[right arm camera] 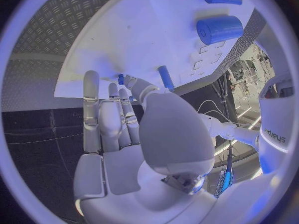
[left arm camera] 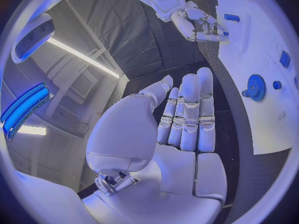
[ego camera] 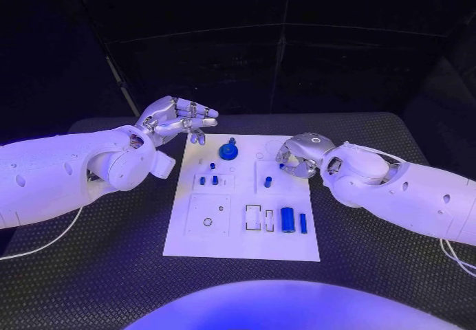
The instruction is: Assemble the parts on the task board
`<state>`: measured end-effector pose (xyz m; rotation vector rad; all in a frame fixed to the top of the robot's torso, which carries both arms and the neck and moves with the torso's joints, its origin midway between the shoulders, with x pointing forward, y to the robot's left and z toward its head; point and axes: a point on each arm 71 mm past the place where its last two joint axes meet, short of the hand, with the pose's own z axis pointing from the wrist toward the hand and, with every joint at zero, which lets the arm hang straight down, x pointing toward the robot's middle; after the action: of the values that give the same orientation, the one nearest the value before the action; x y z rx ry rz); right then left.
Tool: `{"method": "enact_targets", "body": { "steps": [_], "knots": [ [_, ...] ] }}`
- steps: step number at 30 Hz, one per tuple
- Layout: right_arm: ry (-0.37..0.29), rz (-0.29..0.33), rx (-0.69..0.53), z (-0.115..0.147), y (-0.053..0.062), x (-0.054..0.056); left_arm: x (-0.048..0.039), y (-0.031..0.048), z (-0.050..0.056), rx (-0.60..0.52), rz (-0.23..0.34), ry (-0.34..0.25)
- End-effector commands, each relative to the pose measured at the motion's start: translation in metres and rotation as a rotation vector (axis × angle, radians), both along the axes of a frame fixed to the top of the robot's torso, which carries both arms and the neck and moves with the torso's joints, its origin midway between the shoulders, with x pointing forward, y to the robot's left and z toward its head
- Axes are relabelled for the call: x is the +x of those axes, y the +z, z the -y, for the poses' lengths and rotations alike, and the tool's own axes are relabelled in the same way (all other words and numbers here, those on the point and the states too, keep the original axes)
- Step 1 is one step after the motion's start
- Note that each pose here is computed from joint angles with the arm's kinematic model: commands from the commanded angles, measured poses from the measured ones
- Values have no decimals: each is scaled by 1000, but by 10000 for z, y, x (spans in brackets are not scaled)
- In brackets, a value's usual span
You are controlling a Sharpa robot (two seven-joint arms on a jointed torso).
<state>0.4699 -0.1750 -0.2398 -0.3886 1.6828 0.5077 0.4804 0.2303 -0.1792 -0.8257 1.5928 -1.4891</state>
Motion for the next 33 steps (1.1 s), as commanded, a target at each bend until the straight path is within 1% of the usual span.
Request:
{"method": "enact_targets", "body": {
  "steps": [1, 6, 13, 20, 25, 33],
  "knots": [
    [0, 0, -40, -6, -19, 6, 4, 30, -5, -33, 15, 8],
    [11, -14, -49, -34, -47, 0, 11, 34, -18, -47, 15, 22],
    [15, -29, -61, -52, -74, -4, 13, 35, -20, -53, 14, 23],
    [12, -28, -76, -65, -88, -2, 14, 34, -23, -54, 13, 21],
    [2, -2, -72, -72, -76, -1, 14, 32, -24, -55, 10, 18],
    [-12, 63, -26, -69, -11, -12, 18, 31, -32, -55, 8, 17]
  ]
}}
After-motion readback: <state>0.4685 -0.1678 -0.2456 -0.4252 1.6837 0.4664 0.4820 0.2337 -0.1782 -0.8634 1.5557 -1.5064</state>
